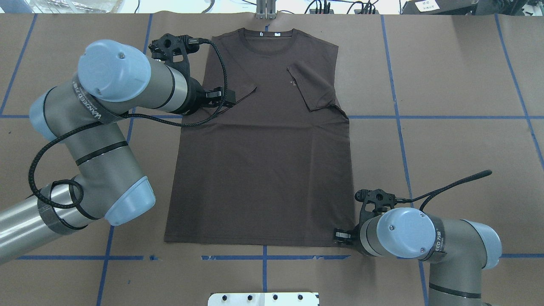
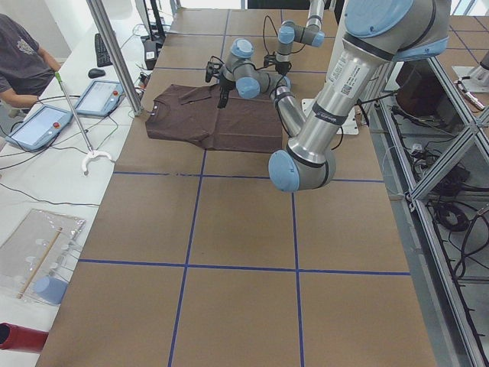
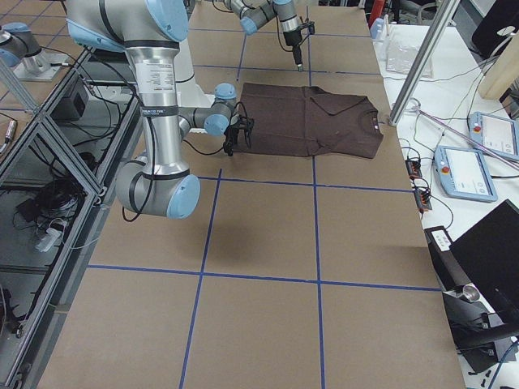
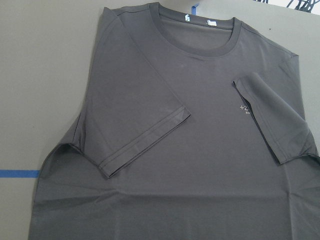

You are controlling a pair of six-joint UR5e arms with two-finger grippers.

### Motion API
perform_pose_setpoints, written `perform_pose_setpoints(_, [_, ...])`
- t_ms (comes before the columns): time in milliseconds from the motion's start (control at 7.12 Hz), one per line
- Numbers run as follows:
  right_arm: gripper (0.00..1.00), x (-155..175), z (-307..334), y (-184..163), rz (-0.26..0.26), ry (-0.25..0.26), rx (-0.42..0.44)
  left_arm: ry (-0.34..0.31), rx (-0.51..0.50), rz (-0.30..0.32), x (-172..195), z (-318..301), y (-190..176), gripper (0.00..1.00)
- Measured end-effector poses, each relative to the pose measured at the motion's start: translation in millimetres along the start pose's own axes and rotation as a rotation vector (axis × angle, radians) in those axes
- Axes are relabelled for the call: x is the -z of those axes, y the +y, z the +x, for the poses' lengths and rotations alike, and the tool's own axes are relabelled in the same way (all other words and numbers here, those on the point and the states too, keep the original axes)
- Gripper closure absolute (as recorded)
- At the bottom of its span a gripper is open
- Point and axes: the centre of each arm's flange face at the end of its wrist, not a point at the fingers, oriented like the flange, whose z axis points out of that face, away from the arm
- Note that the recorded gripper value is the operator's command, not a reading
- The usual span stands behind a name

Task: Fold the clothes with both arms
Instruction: 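Move the left gripper down to the hem corner nearest it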

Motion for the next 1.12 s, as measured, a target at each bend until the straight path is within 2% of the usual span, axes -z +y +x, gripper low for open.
perform_pose_setpoints(421, [1.00,4.8,-1.5,0.5,-0.001,-0.007,0.001,-0.003,-0.004,0.001,-0.4,-1.7,-1.2,0.00])
perform_pose_setpoints(1123, [1.00,42.6,-11.8,-6.8,0.018,-0.078,-0.012,-0.015,0.013,-0.009,-7.8,-8.5,1.8,0.00])
